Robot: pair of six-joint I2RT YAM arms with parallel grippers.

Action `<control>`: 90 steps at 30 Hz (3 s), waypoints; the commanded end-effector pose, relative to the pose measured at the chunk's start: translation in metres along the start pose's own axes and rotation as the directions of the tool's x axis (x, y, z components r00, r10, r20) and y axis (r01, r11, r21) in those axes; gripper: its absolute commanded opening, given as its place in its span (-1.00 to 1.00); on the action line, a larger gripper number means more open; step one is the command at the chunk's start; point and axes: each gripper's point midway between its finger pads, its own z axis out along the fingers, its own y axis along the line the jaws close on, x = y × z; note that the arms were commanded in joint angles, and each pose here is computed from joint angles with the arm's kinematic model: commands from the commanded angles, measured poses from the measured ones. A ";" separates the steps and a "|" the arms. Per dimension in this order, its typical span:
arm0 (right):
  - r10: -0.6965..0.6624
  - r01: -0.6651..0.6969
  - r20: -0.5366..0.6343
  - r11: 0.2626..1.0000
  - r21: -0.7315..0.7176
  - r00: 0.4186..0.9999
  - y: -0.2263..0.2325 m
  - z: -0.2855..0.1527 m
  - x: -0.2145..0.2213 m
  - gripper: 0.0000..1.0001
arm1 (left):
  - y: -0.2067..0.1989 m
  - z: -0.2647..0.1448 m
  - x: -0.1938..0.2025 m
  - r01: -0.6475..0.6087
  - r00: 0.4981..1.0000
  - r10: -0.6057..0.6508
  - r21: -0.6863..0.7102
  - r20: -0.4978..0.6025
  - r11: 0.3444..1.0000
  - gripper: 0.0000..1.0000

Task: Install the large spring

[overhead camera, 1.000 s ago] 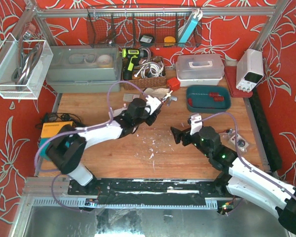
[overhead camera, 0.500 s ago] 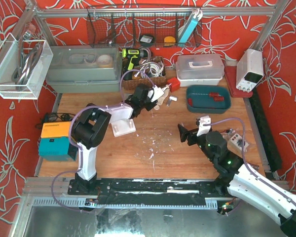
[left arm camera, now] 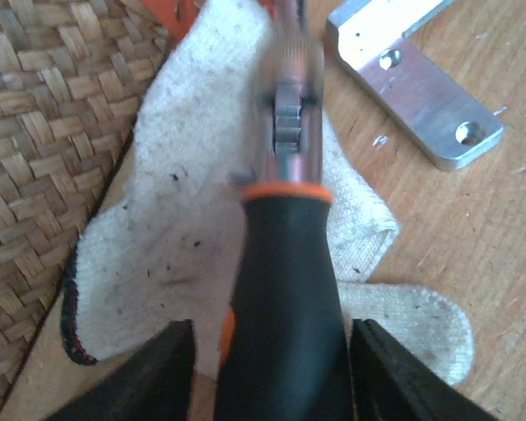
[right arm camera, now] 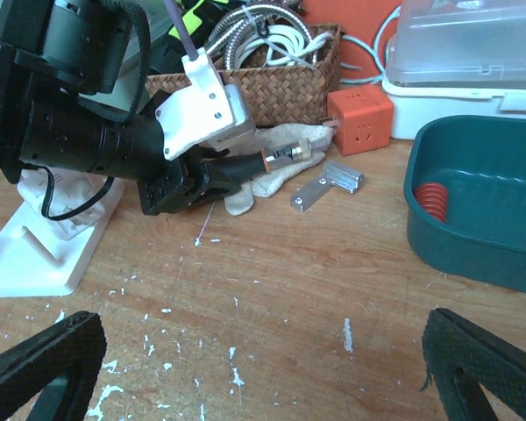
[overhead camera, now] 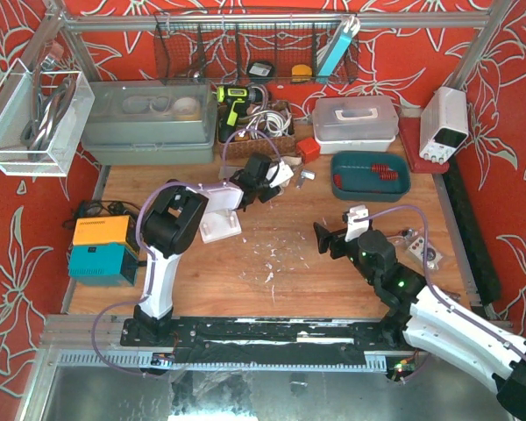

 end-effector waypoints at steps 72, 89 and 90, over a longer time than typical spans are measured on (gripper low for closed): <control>-0.112 0.081 -0.274 0.989 -0.120 0.955 0.045 0.055 0.027 0.96 | 0.030 -0.136 0.115 0.739 0.610 -0.766 -0.202 -0.202 0.642 0.64; -0.112 0.087 -0.266 0.991 -0.105 0.958 0.042 0.054 0.025 0.96 | 0.032 -0.138 0.111 0.740 0.618 -0.764 -0.194 -0.183 0.645 -0.01; -0.113 0.087 -0.264 0.990 -0.107 0.958 0.042 0.054 0.025 0.96 | 0.034 -0.139 0.109 0.741 0.619 -0.765 -0.194 -0.176 0.643 -0.03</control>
